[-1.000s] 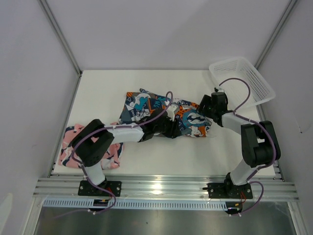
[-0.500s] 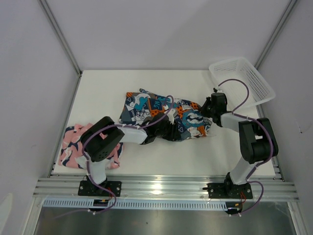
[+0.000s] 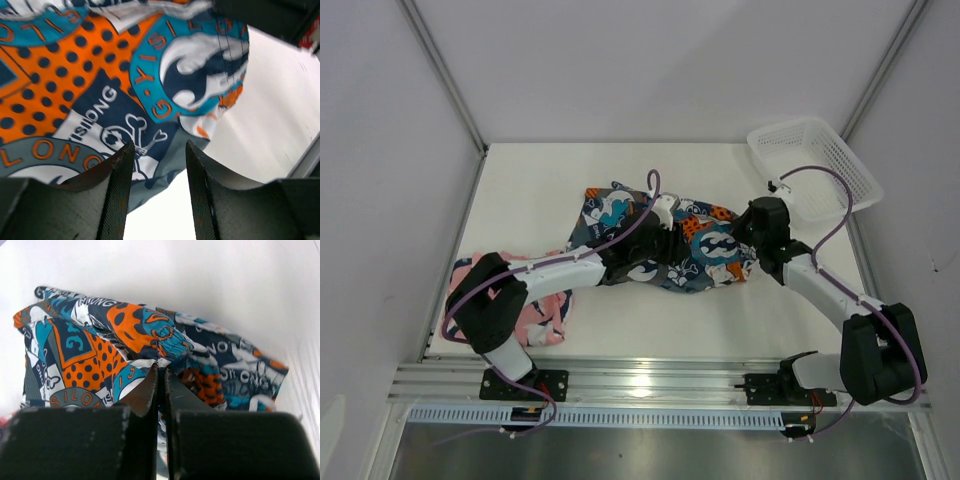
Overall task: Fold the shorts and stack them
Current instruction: Fold the shorts
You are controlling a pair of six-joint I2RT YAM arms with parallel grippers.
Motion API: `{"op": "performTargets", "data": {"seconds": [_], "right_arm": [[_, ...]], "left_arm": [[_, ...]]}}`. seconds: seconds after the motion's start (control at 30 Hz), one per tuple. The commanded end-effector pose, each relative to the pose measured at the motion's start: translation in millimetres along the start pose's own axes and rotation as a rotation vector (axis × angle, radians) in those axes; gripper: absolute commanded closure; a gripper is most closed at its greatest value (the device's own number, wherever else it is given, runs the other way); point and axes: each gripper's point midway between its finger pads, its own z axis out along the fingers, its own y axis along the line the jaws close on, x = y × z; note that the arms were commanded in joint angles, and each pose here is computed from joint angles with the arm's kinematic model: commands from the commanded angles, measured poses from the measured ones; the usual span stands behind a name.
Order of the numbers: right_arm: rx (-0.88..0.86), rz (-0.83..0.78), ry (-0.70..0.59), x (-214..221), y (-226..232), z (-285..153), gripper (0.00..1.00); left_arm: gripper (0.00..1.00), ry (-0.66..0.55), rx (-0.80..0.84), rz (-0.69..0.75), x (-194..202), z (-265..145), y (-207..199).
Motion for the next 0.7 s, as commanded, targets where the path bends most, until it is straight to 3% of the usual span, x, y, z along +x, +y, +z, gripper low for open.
{"op": "performTargets", "data": {"seconds": [0.0, 0.1, 0.23, 0.4, 0.47, 0.5, 0.53, 0.67], "right_arm": [[0.183, 0.081, 0.02, 24.2, -24.1, -19.3, 1.0], [0.304, 0.136, -0.022, 29.9, -43.8, -22.5, 1.0], [0.466, 0.197, 0.064, 63.1, -73.7, -13.0, 1.0], [0.502, 0.183, 0.131, 87.9, -81.1, -6.1, 0.99], [0.483, 0.164, 0.142, 88.5, -81.2, -4.8, 0.85], [0.465, 0.158, 0.153, 87.2, -77.7, -3.8, 0.56], [0.457, 0.144, 0.151, 84.4, -75.8, -3.8, 0.43], [0.371, 0.104, 0.078, 53.9, -63.4, -16.5, 0.31]], "left_arm": [[0.51, -0.025, -0.034, 0.034, -19.4, -5.7, 0.9], [0.51, -0.025, -0.037, 0.031, -20.8, -2.0, 3.2], [0.51, -0.019, -0.048, 0.037, -27.6, 2.6, 5.6], [0.5, -0.028, -0.046, 0.057, -45.6, 9.2, 3.9], [0.48, -0.033, -0.039, 0.061, -52.8, 12.9, 1.3], [0.48, -0.034, -0.033, 0.067, -54.4, 13.9, 0.1], [0.47, -0.039, -0.026, 0.07, -57.6, 14.8, -2.7], [0.44, -0.014, -0.009, 0.081, -57.9, 21.9, -6.8]]}}
